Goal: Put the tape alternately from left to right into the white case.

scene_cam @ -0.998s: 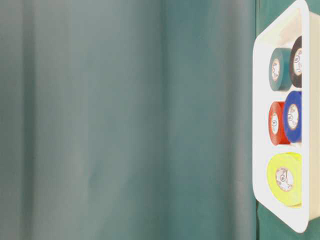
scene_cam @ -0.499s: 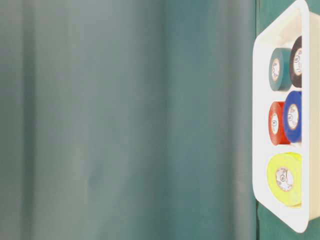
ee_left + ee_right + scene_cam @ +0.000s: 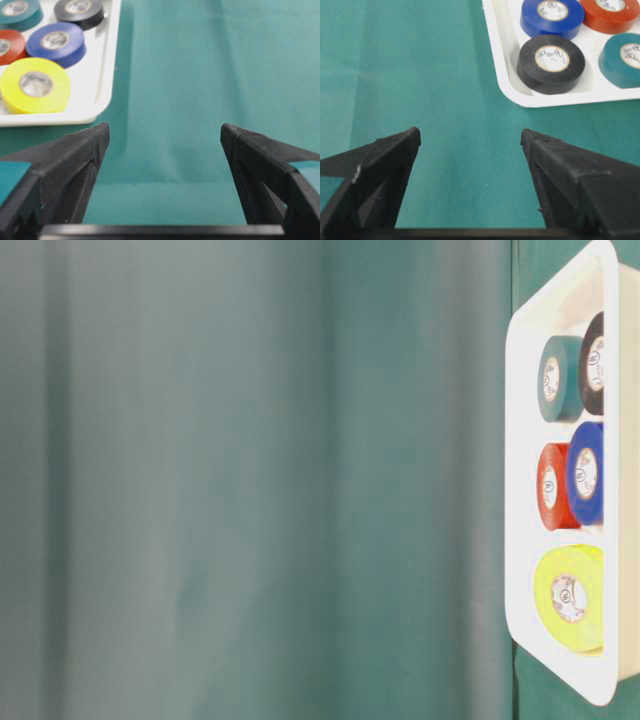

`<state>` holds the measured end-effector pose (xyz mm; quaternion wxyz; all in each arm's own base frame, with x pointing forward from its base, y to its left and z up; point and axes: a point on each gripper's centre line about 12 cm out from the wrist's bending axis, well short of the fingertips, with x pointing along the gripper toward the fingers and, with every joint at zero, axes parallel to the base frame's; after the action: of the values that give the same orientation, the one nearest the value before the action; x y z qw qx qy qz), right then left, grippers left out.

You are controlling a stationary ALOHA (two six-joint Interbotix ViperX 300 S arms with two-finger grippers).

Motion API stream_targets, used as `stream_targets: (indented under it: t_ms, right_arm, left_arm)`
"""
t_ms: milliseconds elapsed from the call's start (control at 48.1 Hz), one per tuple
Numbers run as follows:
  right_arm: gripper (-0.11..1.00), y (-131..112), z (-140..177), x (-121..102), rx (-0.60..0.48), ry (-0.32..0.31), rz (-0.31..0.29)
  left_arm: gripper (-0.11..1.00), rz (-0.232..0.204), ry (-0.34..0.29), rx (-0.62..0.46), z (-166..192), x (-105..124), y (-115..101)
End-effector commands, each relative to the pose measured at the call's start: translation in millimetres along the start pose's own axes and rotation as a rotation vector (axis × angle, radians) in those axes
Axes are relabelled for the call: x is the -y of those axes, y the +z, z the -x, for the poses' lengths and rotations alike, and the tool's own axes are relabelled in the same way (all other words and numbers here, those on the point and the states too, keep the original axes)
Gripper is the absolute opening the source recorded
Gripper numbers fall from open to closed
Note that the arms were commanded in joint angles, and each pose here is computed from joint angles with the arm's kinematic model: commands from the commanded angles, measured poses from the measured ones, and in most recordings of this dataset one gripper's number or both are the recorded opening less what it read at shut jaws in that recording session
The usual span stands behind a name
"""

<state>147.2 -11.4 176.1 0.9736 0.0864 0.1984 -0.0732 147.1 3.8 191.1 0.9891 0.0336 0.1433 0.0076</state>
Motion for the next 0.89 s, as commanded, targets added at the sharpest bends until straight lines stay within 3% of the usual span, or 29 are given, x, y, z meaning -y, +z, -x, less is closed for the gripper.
stream_targets:
  t_ms: [0, 873]
  right_arm:
    - [0.88, 3.0, -0.1, -1.2, 0.006, 0.006, -0.003]
    - [0.88, -3.4, -0.8, 0.4, -0.010, 0.000, 0.000]
  left_arm:
    - [0.67, 0.006, 0.017, 0.011, 0.4, -2.8, 3.6]
    - [0.64, 0.013, 0.030, -0.001, 0.2, -4.3, -3.4]
